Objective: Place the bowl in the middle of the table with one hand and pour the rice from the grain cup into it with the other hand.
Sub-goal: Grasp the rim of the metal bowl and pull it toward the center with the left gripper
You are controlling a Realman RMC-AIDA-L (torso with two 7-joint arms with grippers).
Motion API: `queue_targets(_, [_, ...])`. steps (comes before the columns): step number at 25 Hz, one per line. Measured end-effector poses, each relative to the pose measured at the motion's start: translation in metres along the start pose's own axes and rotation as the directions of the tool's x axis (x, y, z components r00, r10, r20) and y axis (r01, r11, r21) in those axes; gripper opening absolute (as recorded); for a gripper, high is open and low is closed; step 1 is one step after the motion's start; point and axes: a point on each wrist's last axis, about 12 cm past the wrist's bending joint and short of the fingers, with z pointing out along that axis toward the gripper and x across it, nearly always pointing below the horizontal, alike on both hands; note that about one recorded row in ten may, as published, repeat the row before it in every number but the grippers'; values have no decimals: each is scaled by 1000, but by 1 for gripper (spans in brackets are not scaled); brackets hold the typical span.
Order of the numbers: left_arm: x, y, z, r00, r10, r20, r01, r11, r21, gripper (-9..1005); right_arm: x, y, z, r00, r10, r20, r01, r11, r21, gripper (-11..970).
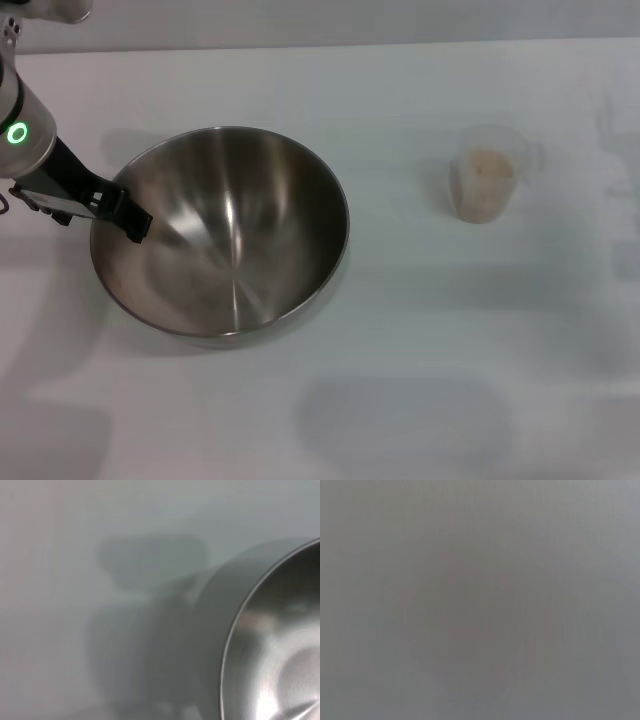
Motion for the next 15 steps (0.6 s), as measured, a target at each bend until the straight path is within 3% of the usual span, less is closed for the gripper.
queue_targets(6, [-5,5,-3,997,-75,-19,76,997,17,860,-2,4,3,1000,11,13,-11,1000,-12,506])
queue_targets(15, [-6,4,6,995,-84,-49,85,996,30,854,-5,5,4,999,13,36,-13,1000,-13,506])
